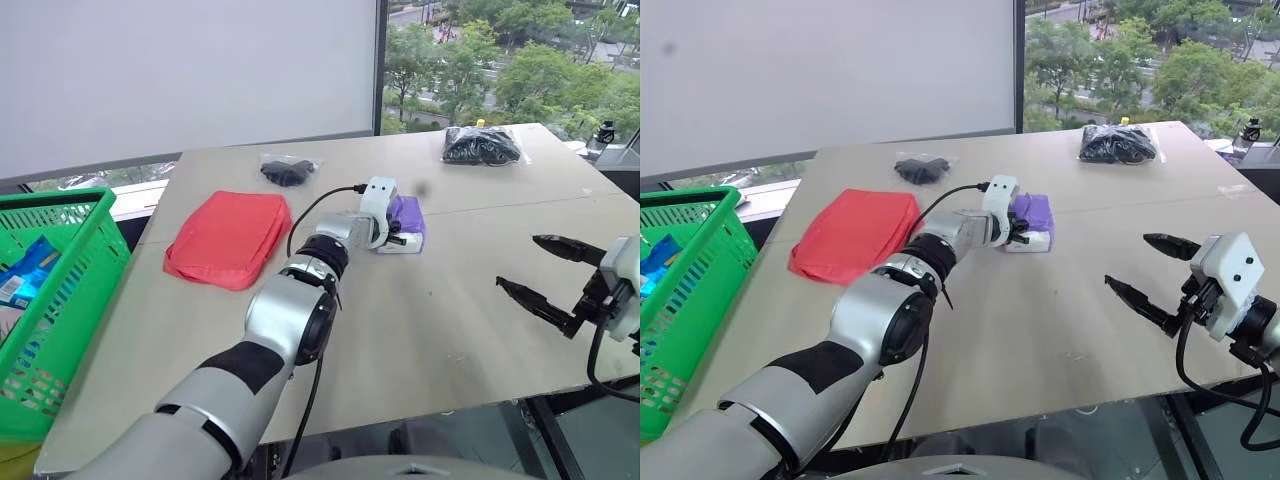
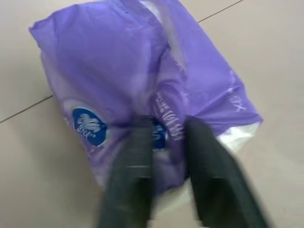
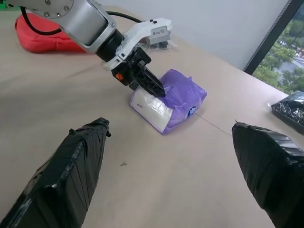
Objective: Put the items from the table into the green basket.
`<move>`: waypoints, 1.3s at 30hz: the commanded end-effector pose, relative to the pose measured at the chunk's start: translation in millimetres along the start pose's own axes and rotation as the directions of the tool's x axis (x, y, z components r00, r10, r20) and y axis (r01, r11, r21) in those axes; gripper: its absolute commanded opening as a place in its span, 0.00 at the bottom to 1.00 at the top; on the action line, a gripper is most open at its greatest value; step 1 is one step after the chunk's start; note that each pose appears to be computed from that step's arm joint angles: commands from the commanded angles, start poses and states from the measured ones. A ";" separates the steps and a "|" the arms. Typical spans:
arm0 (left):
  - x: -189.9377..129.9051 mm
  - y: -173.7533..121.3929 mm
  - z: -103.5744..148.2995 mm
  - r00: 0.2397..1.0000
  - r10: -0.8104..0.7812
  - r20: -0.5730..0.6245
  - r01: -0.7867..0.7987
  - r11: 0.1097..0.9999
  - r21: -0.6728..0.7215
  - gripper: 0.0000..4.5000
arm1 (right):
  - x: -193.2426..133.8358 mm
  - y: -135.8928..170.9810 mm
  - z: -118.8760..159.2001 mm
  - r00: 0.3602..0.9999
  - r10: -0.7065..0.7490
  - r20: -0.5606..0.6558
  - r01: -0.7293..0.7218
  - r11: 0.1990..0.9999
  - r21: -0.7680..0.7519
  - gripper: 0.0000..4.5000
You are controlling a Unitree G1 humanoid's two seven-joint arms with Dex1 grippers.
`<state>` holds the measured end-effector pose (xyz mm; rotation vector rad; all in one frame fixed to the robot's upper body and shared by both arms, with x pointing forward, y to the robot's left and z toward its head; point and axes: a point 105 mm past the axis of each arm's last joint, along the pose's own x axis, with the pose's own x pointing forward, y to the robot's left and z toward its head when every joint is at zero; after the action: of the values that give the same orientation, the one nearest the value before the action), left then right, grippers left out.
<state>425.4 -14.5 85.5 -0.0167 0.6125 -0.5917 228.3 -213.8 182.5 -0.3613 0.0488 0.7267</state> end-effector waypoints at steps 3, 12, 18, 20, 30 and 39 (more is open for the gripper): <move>-14.4 11.3 19.4 0.991 -0.089 0.103 0.096 0.993 -0.070 0.03 | 21.5 6.4 25.5 0.990 0.084 0.112 -0.076 0.994 -0.073 1.00; -115.7 73.5 51.8 0.918 0.053 0.392 -0.015 0.995 -0.098 0.03 | 69.1 19.6 65.2 0.937 0.265 0.227 -0.246 0.963 -0.107 1.00; -187.2 109.3 69.0 0.803 0.258 0.537 -0.279 0.959 -0.045 0.03 | 88.1 28.5 90.6 0.847 0.403 0.346 -0.374 0.915 -0.151 1.00; -210.6 119.8 79.0 0.749 0.317 0.582 -0.386 0.922 -0.005 0.03 | 93.4 30.4 96.5 0.820 0.433 0.375 -0.402 0.901 -0.163 1.00; -347.3 204.3 87.5 0.250 0.744 0.620 -0.871 0.453 -0.191 0.03 | 102.5 51.1 119.2 0.675 0.563 0.477 -0.526 0.820 -0.225 1.00; -373.8 230.7 66.9 0.139 0.846 0.514 -0.868 0.355 -0.349 0.03 | 101.9 55.9 117.0 0.659 0.599 0.454 -0.556 0.795 -0.242 1.00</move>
<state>339.2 360.7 285.6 0.1868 -0.1050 0.5822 262.7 -69.1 246.4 -0.1811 -0.3447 1.4523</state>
